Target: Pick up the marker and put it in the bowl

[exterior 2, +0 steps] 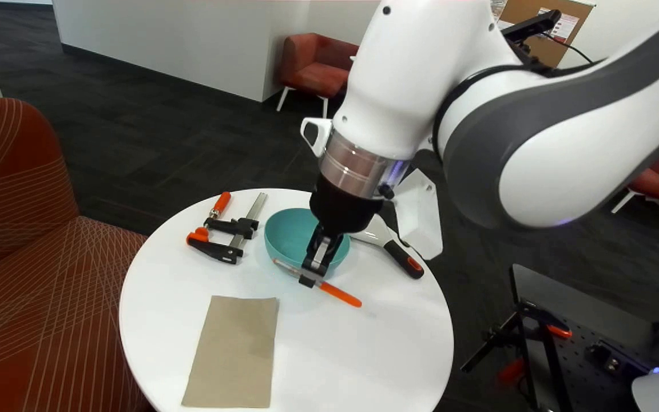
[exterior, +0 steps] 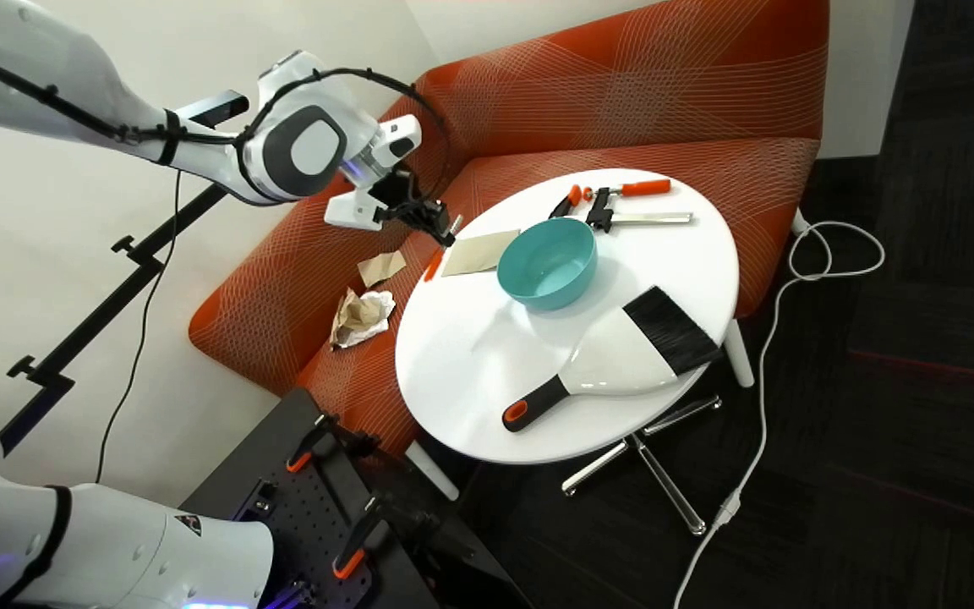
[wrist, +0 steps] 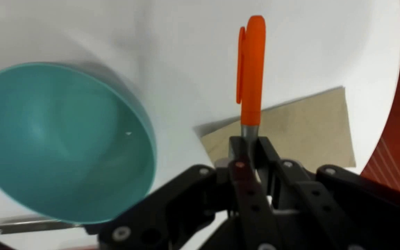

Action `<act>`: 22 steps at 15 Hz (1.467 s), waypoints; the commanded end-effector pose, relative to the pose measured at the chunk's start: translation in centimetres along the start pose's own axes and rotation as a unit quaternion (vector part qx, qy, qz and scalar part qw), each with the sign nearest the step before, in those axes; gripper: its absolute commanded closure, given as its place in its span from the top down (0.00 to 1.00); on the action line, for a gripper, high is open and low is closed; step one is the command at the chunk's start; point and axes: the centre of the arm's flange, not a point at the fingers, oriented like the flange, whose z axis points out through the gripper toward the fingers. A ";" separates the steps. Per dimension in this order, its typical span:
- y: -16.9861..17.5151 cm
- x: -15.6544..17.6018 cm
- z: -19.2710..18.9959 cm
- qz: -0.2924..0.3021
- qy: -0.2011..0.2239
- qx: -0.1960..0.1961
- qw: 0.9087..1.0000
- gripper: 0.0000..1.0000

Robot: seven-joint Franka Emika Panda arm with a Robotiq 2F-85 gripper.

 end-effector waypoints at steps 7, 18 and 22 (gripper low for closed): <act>7.3 1.4 -4.7 0.169 0.087 -0.080 0.978 0.03; 10.1 1.5 -2.9 0.181 0.078 -0.083 0.977 0.13; 10.9 2.6 -2.2 0.186 0.087 -0.082 0.975 0.03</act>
